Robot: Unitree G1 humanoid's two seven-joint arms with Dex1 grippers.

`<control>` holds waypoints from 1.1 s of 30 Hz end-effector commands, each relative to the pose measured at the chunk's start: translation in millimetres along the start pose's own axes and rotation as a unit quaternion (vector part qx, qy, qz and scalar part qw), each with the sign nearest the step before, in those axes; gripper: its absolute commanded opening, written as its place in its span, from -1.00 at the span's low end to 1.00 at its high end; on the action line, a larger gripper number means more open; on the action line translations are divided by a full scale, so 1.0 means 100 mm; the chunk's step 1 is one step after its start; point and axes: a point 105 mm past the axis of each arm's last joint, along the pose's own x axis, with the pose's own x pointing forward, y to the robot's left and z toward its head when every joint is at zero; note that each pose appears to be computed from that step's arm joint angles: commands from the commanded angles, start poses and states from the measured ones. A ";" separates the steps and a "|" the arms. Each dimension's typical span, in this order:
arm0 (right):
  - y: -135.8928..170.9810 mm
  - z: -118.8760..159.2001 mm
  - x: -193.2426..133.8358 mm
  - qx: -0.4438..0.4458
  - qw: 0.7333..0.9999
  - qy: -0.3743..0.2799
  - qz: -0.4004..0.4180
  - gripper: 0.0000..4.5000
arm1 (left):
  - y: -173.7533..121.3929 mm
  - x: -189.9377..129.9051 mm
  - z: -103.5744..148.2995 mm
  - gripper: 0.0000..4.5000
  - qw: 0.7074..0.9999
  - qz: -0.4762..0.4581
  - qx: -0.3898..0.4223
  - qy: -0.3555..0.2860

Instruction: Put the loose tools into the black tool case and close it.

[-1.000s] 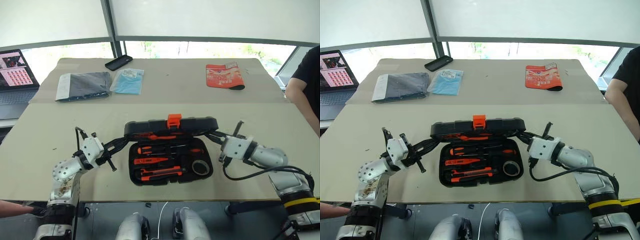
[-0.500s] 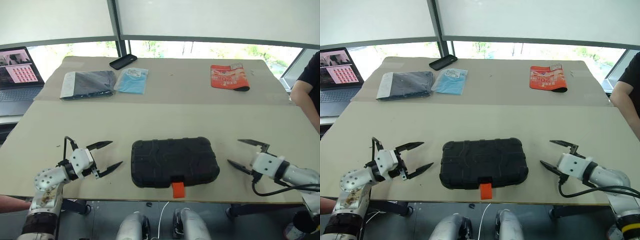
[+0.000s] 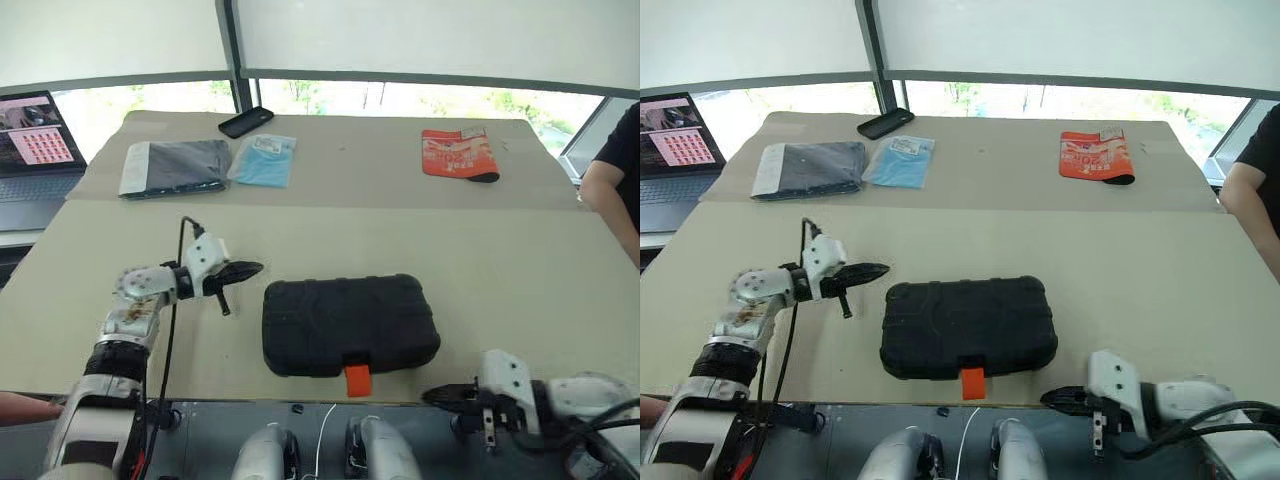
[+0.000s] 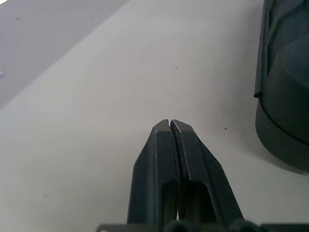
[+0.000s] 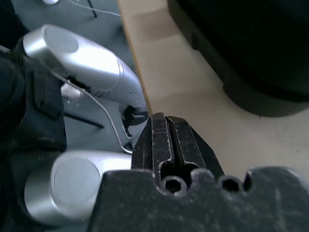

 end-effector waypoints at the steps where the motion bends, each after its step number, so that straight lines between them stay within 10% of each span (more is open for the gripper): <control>1: -0.10 0.16 0.13 -0.001 1.000 -0.015 -0.023 -1.00 | -0.05 0.09 0.04 -0.97 1.000 -0.023 0.012 -0.009; 17: -1.13 0.46 0.49 -0.178 0.968 -0.046 -0.171 -1.00 | -0.14 -0.26 -0.13 -0.97 0.994 0.090 -0.059 -0.020; 26: -1.20 0.38 0.23 -0.169 0.965 -0.064 -0.191 -1.00 | -0.01 -0.52 0.27 -0.97 0.986 0.125 -0.075 -0.084; 33: -0.80 0.10 -0.06 -0.109 0.978 -0.033 -0.173 -1.00 | -0.07 0.03 0.99 -0.97 0.989 -0.042 -0.049 -0.135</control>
